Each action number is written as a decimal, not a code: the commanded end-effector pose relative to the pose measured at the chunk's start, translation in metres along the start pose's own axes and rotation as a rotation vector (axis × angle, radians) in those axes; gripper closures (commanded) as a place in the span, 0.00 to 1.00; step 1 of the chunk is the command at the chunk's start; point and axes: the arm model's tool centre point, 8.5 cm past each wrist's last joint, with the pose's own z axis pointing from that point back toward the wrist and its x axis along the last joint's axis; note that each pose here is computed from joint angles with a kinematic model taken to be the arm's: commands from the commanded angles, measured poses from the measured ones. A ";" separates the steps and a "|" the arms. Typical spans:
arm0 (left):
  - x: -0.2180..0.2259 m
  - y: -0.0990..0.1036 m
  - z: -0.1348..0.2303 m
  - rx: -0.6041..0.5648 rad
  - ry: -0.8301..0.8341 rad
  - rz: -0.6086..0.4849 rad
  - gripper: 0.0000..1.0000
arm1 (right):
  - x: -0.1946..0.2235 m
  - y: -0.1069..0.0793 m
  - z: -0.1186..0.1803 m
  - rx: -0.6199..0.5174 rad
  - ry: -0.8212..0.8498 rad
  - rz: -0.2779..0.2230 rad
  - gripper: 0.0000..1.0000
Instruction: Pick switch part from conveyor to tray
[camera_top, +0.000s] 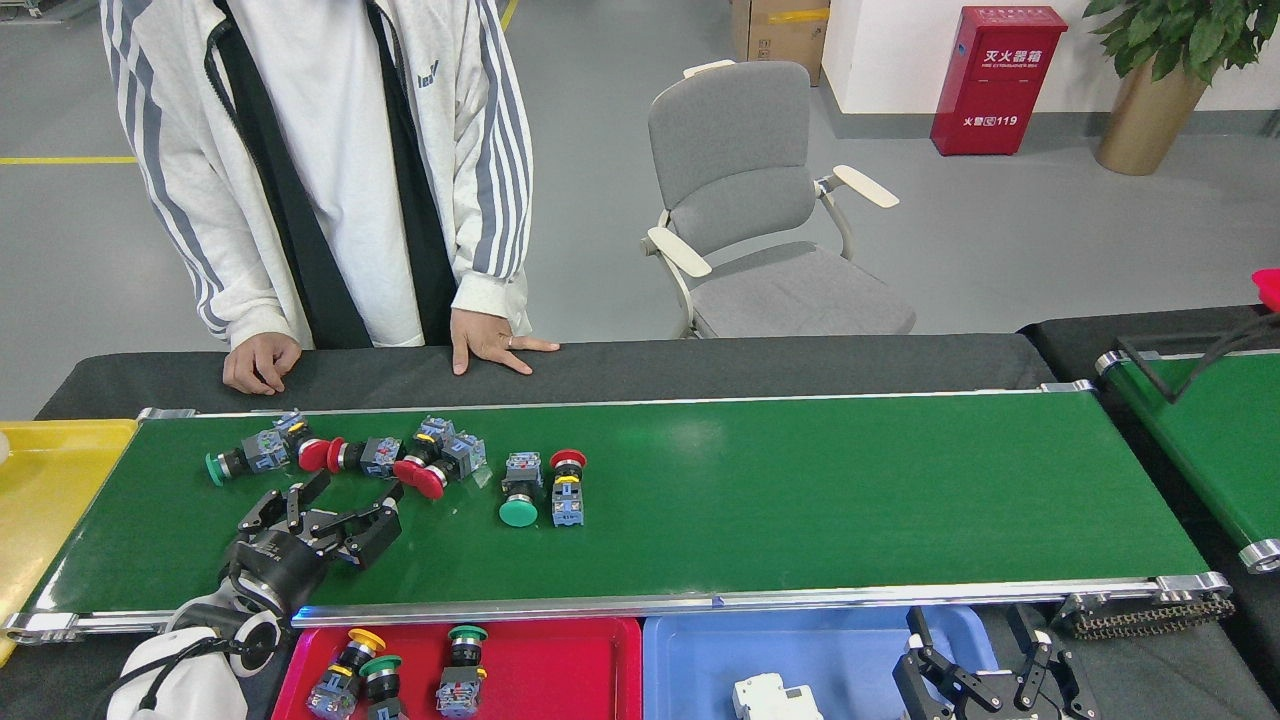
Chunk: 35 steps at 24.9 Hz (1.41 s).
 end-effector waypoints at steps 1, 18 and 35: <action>-0.007 0.018 -0.008 0.033 0.058 -0.006 0.00 | -0.001 -0.005 -0.002 -0.013 -0.011 0.007 0.01; 0.000 0.025 -0.040 0.069 0.222 -0.059 0.61 | 0.023 0.004 -0.003 0.017 -0.083 -0.013 0.01; 0.082 -0.010 0.118 0.241 -0.490 -0.175 0.71 | 0.022 -0.003 -0.005 -0.003 -0.067 -0.018 0.01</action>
